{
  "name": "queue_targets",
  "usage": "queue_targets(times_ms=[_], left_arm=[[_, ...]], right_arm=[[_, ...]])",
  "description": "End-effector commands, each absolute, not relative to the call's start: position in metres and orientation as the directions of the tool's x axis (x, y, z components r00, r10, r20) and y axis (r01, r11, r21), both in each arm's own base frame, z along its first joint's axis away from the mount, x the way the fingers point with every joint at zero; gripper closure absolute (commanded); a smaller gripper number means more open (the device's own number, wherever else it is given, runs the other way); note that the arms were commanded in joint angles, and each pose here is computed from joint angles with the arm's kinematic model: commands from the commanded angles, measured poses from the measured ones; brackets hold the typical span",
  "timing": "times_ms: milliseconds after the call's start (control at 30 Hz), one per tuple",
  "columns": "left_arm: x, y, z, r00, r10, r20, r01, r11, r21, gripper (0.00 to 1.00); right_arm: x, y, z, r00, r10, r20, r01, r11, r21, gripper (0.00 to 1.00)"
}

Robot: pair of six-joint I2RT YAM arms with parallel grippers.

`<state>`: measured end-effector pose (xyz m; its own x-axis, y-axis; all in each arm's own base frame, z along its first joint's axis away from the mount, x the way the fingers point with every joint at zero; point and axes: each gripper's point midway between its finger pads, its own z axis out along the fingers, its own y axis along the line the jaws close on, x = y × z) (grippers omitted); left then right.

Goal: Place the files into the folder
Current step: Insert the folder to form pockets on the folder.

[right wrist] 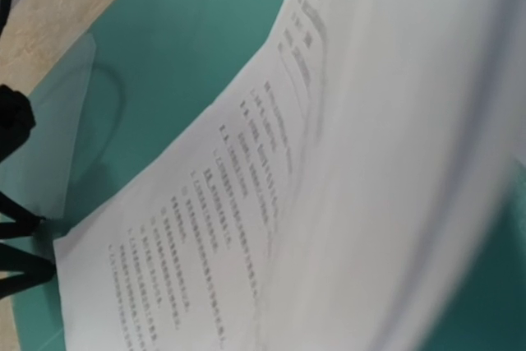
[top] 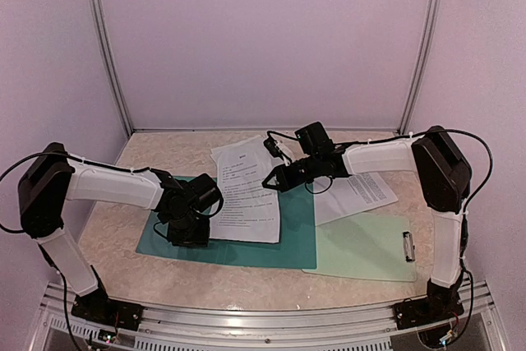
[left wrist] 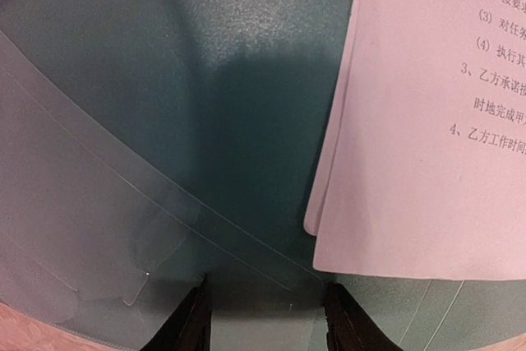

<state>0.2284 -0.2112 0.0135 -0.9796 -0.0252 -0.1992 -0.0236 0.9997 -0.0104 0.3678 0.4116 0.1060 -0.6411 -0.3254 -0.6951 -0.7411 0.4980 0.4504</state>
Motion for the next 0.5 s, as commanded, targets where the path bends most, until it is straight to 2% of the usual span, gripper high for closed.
queue_targets(times_ms=[0, 267, 467], left_arm=[[0.2151, -0.1871, 0.002, -0.988, -0.035, -0.153, -0.046, 0.996, 0.071, 0.53], [0.2102, -0.1865, -0.0049, -0.991, -0.042, -0.129, -0.049, 0.997, 0.057, 0.69], [0.2113, -0.1894, -0.0027, -0.989, -0.045, -0.138, -0.051, 0.998, 0.039, 0.76]], right_arm=[[0.3636, 0.4062, 0.1142, -0.637, -0.328, -0.697, -0.744, 0.499, 0.445, 1.0], [0.3632, 0.4058, 0.113, -0.639, -0.328, -0.696, -0.742, 0.5, 0.447, 1.0], [0.3626, 0.4053, 0.1121, -0.642, -0.329, -0.693, -0.74, 0.501, 0.448, 1.0]])
